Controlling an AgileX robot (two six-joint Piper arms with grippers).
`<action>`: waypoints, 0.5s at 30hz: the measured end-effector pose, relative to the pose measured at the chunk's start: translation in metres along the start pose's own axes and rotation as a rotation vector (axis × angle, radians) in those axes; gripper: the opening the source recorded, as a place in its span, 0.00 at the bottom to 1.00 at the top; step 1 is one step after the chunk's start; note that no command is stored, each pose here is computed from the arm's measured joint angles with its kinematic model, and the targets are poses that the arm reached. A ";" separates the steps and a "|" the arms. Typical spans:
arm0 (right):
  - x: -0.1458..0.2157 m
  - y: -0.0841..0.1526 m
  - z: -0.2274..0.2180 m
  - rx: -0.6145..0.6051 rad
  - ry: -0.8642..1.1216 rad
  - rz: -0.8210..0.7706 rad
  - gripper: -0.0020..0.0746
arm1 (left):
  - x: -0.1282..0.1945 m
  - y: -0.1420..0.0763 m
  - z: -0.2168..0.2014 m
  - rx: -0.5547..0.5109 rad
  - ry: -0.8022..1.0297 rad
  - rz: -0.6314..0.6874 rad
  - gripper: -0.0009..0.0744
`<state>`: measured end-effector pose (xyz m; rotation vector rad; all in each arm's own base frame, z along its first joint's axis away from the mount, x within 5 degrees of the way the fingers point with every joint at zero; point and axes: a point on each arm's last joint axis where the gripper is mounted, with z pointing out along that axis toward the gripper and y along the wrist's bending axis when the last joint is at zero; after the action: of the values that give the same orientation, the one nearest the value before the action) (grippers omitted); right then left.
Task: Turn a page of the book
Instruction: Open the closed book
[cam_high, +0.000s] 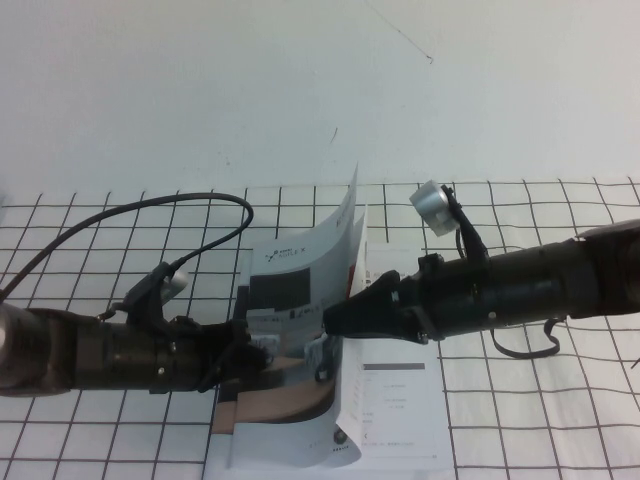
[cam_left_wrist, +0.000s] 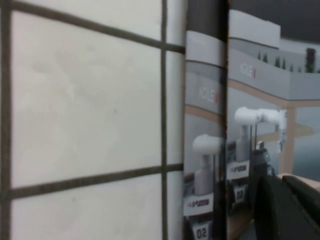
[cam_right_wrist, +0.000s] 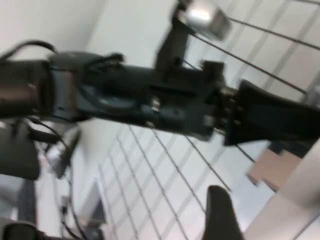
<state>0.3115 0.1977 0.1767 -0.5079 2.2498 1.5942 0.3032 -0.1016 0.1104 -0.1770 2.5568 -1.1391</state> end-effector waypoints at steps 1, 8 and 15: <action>0.001 -0.002 0.000 0.020 0.015 0.000 0.56 | 0.000 0.000 0.000 0.001 0.001 0.005 0.01; 0.006 -0.008 -0.001 0.089 0.071 -0.024 0.56 | 0.002 -0.002 0.001 0.037 0.017 0.021 0.01; 0.005 -0.004 0.000 0.051 0.088 -0.013 0.56 | 0.004 -0.007 0.001 0.087 0.033 0.054 0.01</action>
<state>0.3085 0.1957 0.1714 -0.5887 2.3402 1.5315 0.3002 -0.1079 0.1135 -0.0681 2.5188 -1.2399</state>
